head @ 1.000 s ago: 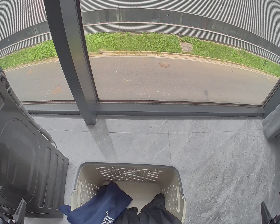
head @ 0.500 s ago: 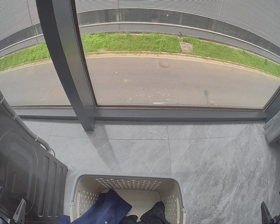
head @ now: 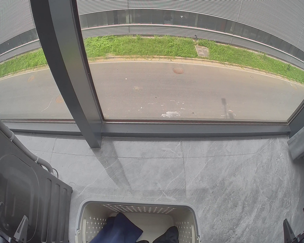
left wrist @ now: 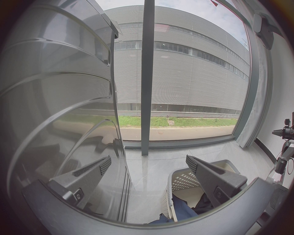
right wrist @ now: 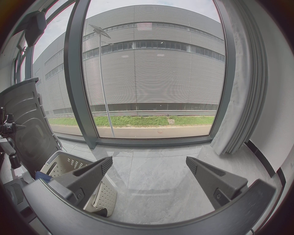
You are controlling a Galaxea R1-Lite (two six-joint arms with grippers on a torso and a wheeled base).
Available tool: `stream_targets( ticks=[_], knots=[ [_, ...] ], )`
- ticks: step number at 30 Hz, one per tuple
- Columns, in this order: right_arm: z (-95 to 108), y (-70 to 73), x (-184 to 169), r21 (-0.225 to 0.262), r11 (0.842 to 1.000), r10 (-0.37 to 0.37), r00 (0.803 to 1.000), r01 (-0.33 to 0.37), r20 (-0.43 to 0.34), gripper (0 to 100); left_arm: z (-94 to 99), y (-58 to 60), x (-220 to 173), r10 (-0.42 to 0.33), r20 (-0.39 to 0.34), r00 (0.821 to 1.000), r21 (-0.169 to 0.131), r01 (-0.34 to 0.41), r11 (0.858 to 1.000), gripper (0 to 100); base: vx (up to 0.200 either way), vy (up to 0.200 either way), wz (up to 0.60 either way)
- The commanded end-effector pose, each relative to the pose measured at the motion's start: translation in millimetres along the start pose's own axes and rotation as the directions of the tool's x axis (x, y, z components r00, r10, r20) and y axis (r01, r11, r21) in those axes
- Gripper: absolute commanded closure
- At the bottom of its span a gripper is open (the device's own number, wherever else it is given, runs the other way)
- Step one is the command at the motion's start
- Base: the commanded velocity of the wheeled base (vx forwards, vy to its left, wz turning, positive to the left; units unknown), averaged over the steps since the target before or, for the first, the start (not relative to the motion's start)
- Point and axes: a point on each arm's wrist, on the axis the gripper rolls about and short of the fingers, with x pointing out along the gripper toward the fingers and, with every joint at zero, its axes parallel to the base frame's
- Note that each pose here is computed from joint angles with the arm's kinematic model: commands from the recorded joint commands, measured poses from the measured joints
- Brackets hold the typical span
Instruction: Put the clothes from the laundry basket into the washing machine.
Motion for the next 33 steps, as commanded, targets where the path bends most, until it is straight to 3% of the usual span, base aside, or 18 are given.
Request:
stream_targets(
  ticks=[1, 33],
  knots=[
    [-5.0, 0.0, 0.9, 0.0, 1.0, 0.001, 1.0, -0.001, -0.012, 0, -4.8, 0.2, 0.0, 0.0, -0.001, 1.0, 0.0, 0.0, 1.0, 0, 0.0, 0.0, 0.0],
    [-4.9, 0.1, 0.7, 0.001, 1.0, 0.001, 1.0, -0.001, -0.009, 0, -4.4, 0.1, -0.1, -0.002, 0.001, 1.0, 0.003, 0.002, 1.0, 0, 0.0, 0.0, 0.0]
  ],
)
